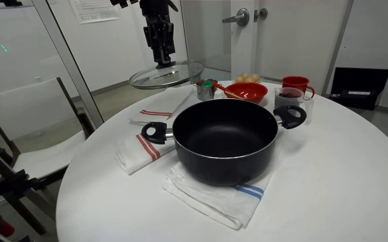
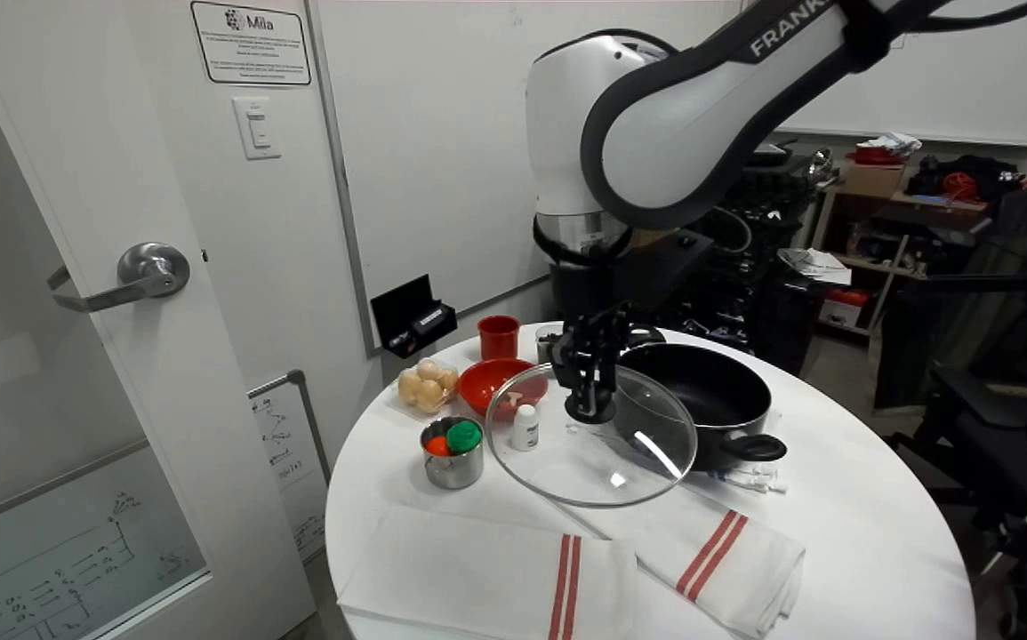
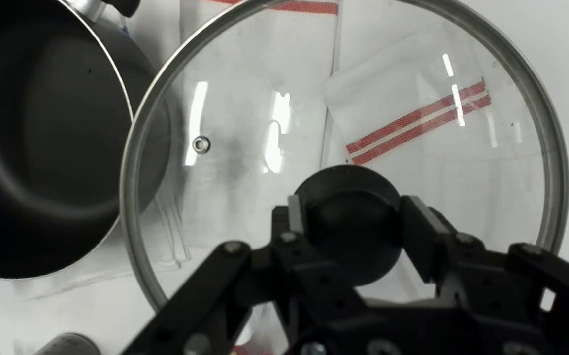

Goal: Take the lid off of the pot

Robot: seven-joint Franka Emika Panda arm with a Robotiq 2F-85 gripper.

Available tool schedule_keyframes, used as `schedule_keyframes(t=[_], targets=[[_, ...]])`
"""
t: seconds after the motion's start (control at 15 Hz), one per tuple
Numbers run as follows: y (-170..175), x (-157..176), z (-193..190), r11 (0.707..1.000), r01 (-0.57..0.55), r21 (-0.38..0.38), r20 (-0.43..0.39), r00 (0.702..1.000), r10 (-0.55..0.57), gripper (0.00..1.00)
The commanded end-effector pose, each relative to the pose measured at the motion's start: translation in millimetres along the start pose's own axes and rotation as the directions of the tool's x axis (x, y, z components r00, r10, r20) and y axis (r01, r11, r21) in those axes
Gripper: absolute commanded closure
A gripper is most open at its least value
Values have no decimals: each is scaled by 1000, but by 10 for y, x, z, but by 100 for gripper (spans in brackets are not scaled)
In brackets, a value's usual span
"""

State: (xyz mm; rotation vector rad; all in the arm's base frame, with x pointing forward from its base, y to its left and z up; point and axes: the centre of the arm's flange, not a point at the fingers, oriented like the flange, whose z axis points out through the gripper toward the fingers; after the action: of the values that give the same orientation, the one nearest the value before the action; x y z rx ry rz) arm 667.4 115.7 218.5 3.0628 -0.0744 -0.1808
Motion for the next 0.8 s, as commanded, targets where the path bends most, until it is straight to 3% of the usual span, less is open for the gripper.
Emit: schedule_keyframes(t=[0.0,0.4,0.73], targets=[[-231,402,105,1000,20,-20,13,1000,-20,75],[-309,735,685,1000,-7,-22,18,1000,7,75],[-313,743,1196,999,-4,-39,54,999,6,75]])
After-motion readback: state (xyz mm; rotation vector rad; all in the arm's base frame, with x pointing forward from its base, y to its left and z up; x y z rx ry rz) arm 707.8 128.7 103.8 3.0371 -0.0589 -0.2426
